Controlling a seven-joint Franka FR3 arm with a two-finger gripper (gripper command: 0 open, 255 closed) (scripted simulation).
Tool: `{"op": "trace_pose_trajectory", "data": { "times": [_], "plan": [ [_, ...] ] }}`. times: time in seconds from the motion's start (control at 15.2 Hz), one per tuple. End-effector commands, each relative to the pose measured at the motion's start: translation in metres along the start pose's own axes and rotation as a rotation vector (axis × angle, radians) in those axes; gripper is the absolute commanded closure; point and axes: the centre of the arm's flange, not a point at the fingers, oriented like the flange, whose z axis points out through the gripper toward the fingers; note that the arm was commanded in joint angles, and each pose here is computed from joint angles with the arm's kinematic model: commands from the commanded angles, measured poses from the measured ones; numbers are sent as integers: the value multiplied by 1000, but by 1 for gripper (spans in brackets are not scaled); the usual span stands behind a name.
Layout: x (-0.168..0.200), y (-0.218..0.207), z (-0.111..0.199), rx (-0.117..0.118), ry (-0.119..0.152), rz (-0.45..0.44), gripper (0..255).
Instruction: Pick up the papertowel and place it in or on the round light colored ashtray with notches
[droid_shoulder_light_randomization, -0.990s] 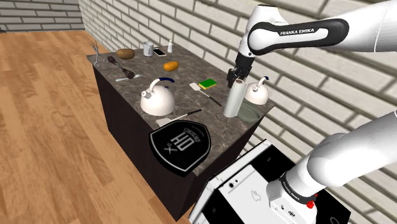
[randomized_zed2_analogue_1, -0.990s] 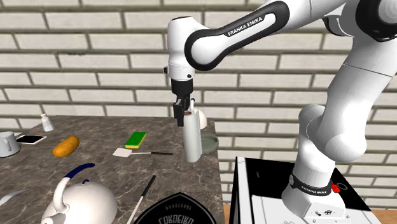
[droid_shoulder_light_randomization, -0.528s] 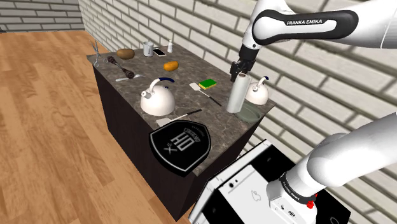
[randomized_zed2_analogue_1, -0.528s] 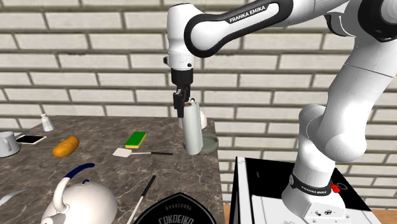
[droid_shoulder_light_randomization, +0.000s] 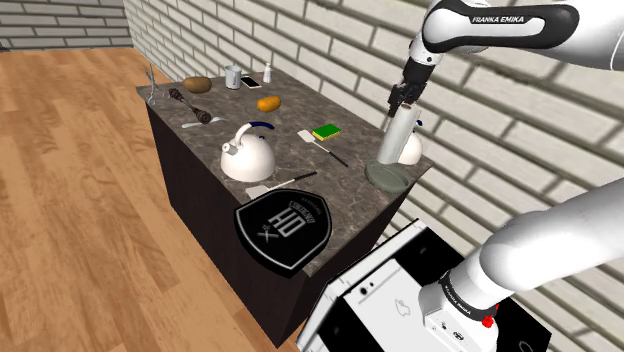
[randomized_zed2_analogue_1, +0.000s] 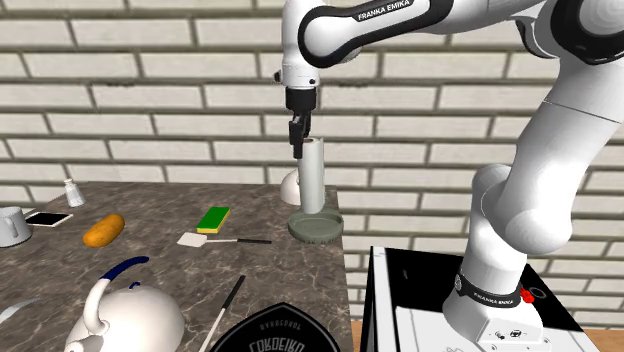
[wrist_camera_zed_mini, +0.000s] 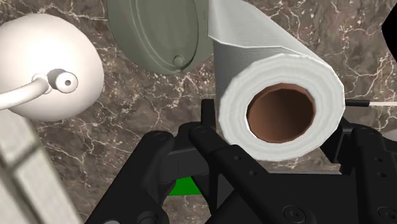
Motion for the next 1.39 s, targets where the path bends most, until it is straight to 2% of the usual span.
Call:
{"op": "trace_pose_trajectory", "data": {
  "times": [0.0,0.46,1.32],
  "plan": [
    [-1,25,-11,0,0,-1,255],
    [-11,119,-40,0,0,-1,255],
    [-13,116,28,0,0,-1,255]
  ]
}}
